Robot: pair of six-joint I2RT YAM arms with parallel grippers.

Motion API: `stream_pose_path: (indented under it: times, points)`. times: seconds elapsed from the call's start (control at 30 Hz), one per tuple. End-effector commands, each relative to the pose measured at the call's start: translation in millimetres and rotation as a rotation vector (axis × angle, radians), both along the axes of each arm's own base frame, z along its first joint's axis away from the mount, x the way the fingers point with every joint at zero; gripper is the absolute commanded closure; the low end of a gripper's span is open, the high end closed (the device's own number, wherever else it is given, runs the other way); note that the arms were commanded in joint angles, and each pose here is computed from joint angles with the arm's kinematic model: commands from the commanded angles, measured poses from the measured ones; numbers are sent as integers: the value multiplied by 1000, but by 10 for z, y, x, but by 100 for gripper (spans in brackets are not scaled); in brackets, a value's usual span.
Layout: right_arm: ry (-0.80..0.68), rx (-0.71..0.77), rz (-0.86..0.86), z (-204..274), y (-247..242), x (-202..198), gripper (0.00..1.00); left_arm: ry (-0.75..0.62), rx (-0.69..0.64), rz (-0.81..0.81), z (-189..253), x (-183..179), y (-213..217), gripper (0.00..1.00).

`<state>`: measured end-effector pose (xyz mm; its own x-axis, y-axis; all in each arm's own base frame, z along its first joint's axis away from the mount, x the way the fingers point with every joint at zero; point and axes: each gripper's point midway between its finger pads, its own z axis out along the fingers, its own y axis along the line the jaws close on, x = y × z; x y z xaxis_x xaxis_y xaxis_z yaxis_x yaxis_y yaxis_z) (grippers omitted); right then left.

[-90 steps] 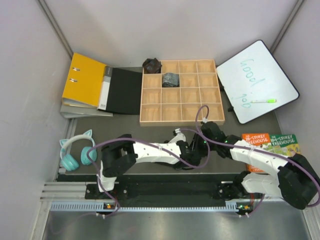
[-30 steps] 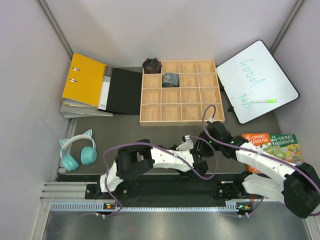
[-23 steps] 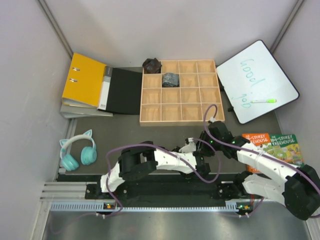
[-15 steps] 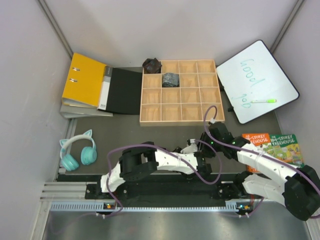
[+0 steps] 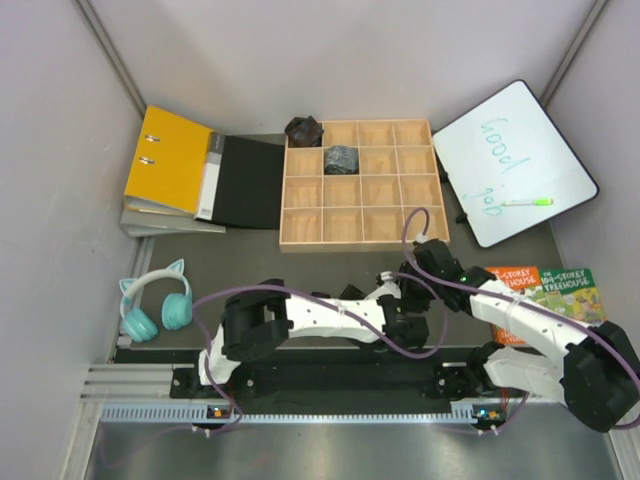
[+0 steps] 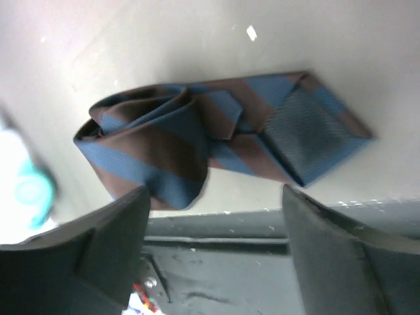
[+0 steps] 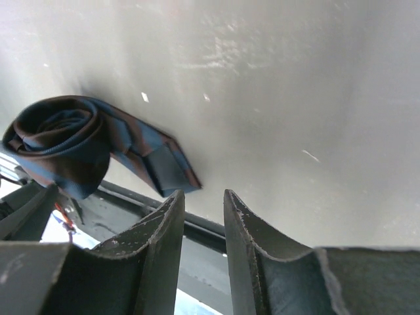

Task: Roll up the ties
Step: Roll the tie at the center of the board.

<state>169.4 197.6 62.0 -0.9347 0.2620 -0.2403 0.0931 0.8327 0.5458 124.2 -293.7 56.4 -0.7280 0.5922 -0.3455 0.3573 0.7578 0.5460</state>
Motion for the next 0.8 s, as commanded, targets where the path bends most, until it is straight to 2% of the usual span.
stream_pose_path:
  times: [0.0,0.03,0.17,0.23,0.3,0.33,0.37,0.43,0.47,0.53,0.57,0.63,0.77]
  points:
    - [-92,47,32,328,179,269,68,-34,-267,-13,500,11,-337,8]
    - [-90,48,38,334,195,285,68,-45,-290,5,551,10,-334,1]
    - [-77,64,84,361,315,342,69,-87,-337,73,798,10,-116,1]
    - [-72,67,114,387,382,391,69,-102,-405,126,911,-10,-16,3]
    - [-91,74,146,484,463,472,69,-108,-416,166,850,-33,166,6]
    - [-62,60,158,435,479,476,69,-112,-490,209,949,-31,239,7]
    - [-61,53,173,443,502,500,69,-109,-470,226,829,-47,412,9]
    - [-69,60,186,523,591,590,69,-79,-605,285,886,2,507,9]
    - [-76,64,196,559,633,602,69,-57,-586,300,722,-12,689,10]
    - [-83,76,204,623,731,665,69,-38,-741,322,821,102,738,10]
    - [-90,89,210,661,793,680,69,-33,-741,325,704,110,858,10]
    - [-104,129,250,761,981,663,69,-59,-862,324,863,254,948,10]
    - [-107,151,280,780,1303,750,69,-69,-918,349,879,361,1203,10]
